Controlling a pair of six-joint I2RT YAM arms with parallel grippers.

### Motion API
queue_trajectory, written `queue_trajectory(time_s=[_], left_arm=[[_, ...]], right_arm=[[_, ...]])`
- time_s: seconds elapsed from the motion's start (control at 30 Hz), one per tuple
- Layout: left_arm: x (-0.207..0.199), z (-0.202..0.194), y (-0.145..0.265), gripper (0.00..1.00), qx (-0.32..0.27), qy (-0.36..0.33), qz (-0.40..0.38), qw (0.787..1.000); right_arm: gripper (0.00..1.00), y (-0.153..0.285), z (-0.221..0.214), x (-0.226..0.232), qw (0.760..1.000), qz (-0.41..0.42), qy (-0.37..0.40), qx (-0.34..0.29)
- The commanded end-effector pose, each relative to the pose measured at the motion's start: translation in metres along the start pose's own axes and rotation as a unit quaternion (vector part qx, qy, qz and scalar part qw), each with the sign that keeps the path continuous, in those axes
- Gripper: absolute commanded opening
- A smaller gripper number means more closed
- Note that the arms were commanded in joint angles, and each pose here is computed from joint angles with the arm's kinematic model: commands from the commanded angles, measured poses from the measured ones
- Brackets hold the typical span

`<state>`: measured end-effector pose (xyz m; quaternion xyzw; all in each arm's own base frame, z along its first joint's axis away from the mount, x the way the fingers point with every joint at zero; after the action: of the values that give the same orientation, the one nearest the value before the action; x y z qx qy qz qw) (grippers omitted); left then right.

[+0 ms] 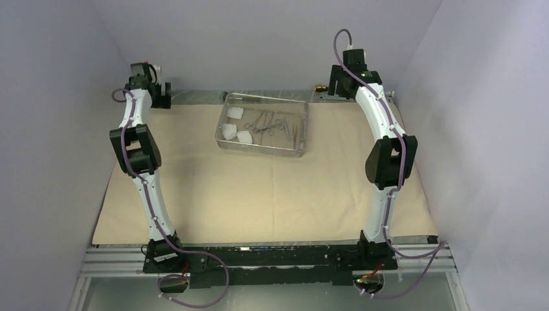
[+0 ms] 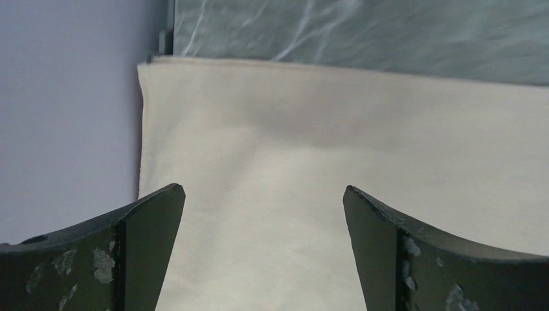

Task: Open and lay out the surgical kit
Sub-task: Smooth out the surgical kit at the center of the board, then adjust the container in the surgical kit.

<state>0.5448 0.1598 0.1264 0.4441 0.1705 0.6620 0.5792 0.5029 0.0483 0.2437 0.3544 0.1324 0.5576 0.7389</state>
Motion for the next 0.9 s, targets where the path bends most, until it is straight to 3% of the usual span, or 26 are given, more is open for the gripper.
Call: queue_trajectory(time_s=[0.0,0.33,0.53,0.87], left_arm=[[0.010,0.079,0.105,1.00,-0.144,0.044,-0.031,0.988],[-0.020,0.087,0.187,0.99,-0.195,0.131,-0.168,0.957],[-0.030,0.061,0.189,1.00,-0.139,0.161,-0.167,0.963],[-0.105,0.040,0.180,0.99,-0.095,0.183,-0.297,0.932]], right_arm=[[0.76,0.050,0.040,0.016,0.993,0.067,-0.056,-0.082],[0.77,0.075,0.004,0.019,0.990,0.097,-0.097,0.035],[0.78,0.088,-0.043,0.015,0.982,0.093,-0.125,0.106],[0.72,0.080,-0.137,0.055,0.973,0.089,-0.113,0.183]])
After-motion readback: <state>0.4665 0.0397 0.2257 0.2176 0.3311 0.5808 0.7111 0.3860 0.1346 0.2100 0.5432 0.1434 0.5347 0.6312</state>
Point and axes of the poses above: each gripper's point midway between its finger pads, its own y axis back along the fingers, its own x axis along the line the jaws close on, z = x × y, the point moved 6 cm from there along y, back along the fingers, and after that the axes turned 15 degrees about -y, right-handed, at the moved point
